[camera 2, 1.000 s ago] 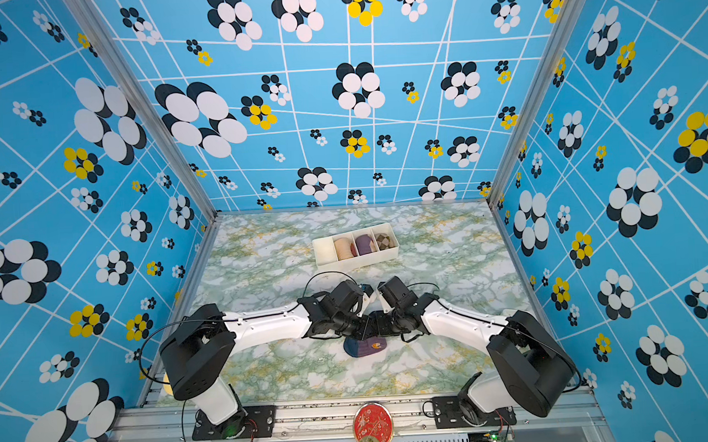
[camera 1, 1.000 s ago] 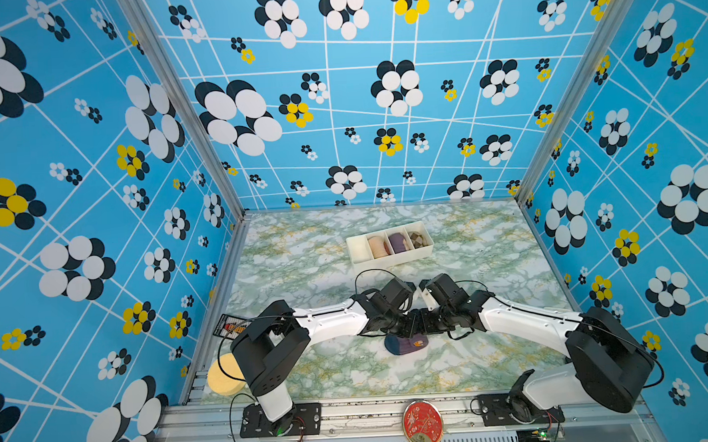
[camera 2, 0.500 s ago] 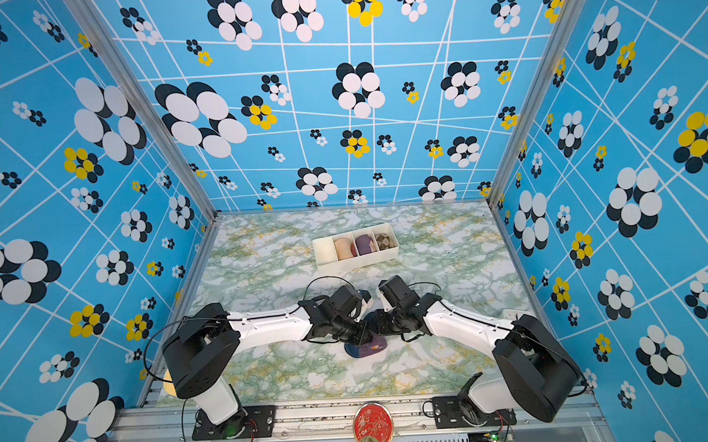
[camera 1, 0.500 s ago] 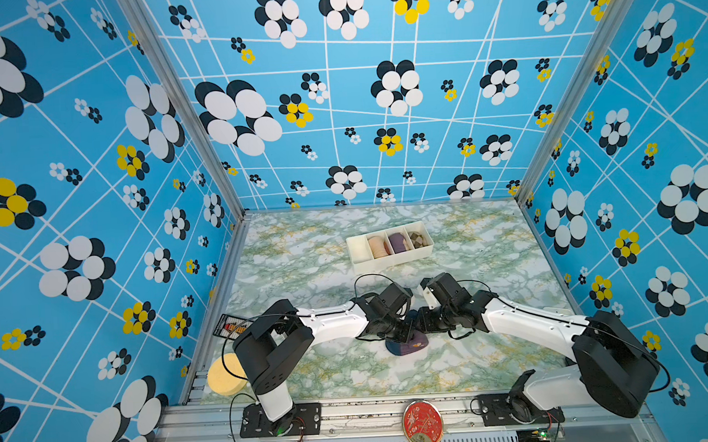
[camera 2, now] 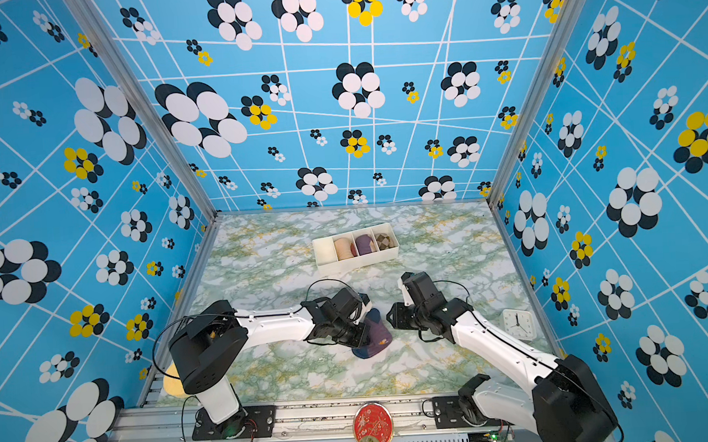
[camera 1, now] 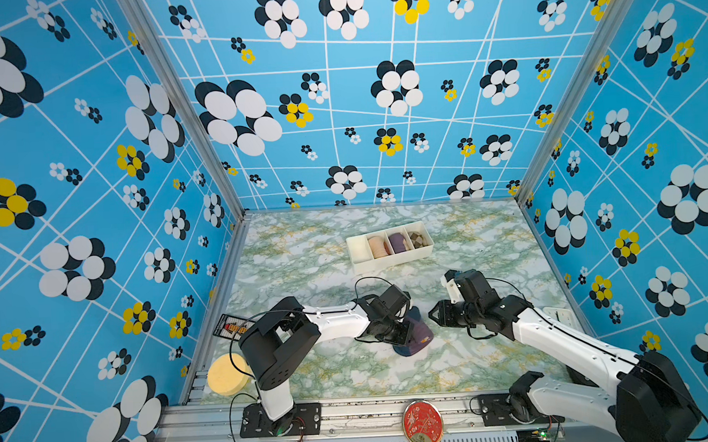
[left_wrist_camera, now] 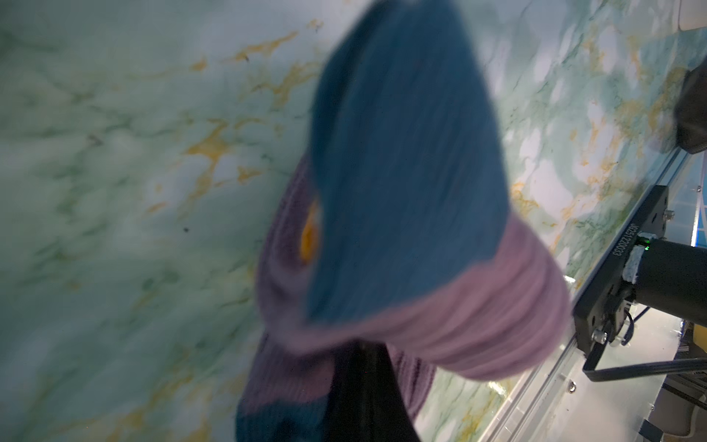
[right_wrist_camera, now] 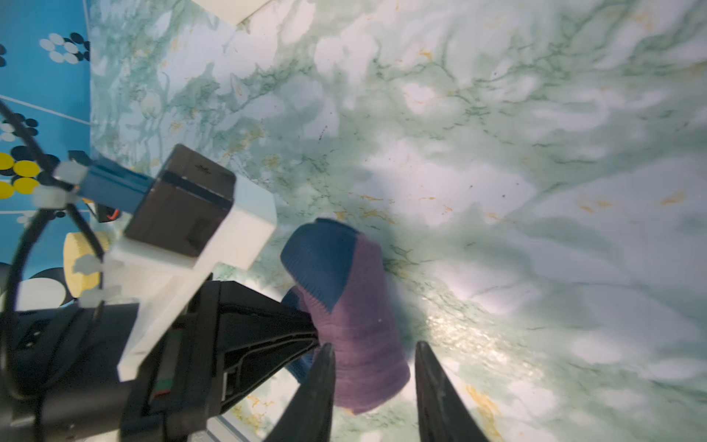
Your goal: Roll the socks
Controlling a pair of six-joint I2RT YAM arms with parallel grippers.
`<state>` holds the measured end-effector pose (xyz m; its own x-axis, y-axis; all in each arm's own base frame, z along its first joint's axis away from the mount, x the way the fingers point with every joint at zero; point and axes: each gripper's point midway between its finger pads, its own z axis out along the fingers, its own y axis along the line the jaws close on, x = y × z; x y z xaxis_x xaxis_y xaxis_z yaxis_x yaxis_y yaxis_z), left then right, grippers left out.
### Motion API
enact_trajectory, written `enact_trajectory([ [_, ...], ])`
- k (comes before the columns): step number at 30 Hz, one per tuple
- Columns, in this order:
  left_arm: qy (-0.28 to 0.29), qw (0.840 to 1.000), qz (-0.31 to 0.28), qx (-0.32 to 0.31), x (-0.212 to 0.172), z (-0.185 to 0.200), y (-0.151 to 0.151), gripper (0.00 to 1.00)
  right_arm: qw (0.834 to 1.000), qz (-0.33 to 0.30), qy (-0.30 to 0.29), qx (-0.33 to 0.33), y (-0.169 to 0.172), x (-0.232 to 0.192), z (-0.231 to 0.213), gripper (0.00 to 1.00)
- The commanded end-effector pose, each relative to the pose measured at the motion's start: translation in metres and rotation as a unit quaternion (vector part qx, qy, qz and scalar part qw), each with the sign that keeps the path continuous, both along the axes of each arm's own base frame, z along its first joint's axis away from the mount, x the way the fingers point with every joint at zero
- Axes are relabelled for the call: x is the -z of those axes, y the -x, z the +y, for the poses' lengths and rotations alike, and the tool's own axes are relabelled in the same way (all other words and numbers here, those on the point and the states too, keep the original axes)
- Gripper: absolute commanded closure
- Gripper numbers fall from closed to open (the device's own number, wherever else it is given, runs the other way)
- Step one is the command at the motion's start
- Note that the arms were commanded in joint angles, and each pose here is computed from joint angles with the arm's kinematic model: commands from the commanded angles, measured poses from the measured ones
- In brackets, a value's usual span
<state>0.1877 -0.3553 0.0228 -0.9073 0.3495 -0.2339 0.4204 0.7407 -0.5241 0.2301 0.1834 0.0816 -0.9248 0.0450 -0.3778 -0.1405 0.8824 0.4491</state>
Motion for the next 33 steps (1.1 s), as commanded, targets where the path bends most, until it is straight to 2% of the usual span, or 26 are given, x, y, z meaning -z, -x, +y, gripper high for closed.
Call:
enact_trajectory([
  [1,-0.023,1.000,0.008,-0.002,0.012,0.009,0.000,1.00,0.999,0.035,0.015,-0.015,0.008,0.023,-0.001,0.64],
  [9,-0.018,1.000,0.000,-0.003,0.007,0.005,-0.007,1.00,0.998,0.052,0.010,-0.029,-0.002,0.043,0.013,0.67],
  [19,-0.021,1.000,-0.007,-0.006,0.006,0.010,-0.016,1.00,0.998,0.041,0.024,-0.027,0.006,0.033,0.001,0.72],
  [33,-0.042,0.999,-0.017,-0.014,0.022,0.025,-0.053,1.00,0.998,0.041,0.023,-0.030,0.004,0.034,0.011,0.73],
])
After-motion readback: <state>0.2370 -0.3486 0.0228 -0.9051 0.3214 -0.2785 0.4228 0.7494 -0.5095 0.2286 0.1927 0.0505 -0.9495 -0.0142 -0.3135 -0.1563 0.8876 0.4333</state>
